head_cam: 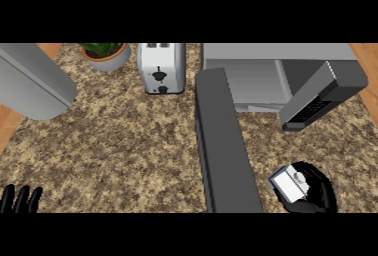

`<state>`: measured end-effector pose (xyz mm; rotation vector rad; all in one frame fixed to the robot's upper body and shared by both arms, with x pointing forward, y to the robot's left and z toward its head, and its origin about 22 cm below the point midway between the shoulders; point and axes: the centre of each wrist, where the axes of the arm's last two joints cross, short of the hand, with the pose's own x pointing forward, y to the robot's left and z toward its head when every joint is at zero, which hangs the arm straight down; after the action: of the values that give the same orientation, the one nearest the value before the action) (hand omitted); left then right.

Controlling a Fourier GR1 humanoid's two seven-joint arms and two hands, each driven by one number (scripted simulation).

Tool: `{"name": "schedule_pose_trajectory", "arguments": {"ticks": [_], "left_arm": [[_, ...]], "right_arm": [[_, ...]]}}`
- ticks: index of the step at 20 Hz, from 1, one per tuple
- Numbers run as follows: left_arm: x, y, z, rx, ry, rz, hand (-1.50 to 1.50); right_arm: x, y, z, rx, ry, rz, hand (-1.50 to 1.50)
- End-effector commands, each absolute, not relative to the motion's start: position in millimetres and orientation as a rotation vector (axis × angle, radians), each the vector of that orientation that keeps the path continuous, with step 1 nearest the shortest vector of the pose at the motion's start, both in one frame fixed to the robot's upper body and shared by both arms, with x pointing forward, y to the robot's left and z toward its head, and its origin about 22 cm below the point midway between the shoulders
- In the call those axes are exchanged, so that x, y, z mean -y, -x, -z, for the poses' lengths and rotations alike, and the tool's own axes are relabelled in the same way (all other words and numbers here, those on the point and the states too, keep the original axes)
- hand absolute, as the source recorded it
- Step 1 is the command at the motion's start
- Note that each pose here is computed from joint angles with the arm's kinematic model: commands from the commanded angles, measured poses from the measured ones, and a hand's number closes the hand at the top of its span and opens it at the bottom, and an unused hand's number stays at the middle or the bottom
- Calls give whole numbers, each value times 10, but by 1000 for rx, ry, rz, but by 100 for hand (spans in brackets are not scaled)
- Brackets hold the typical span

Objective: Pick up the milk, place it into the microwave and close the microwave

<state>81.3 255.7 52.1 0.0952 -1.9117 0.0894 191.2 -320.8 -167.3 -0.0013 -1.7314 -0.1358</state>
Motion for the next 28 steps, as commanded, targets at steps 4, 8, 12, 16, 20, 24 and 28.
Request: {"name": "schedule_pose_trajectory", "arguments": {"ticks": [4, 8, 12, 16, 20, 24, 28], "left_arm": [[-2540, -828, -365, 1919, -98, -92, -150], [-2475, -730, -534, 1912, -96, -91, -150], [-2510, -722, -456, 1909, -98, -113, -150], [-2540, -630, -445, 1925, -115, -106, -150], [-2730, -697, -305, 1909, -81, -120, -150], [-2775, -577, -360, 1900, -86, -97, -150], [-2816, -651, -556, 1900, -85, -116, -150]], "right_arm": [[3249, -2453, 1328, 1823, -283, 109, 150], [3102, -2650, 1239, 1844, -351, 52, 150], [3024, -2766, 1051, 1839, -359, -24, 150], [2824, -2592, 928, 1824, -355, -70, 150], [2482, -2485, 735, 1854, -351, -42, 150], [2465, -2253, 338, 1824, -355, -9, 150], [2194, -2198, 95, 1809, -324, 41, 150]]}}
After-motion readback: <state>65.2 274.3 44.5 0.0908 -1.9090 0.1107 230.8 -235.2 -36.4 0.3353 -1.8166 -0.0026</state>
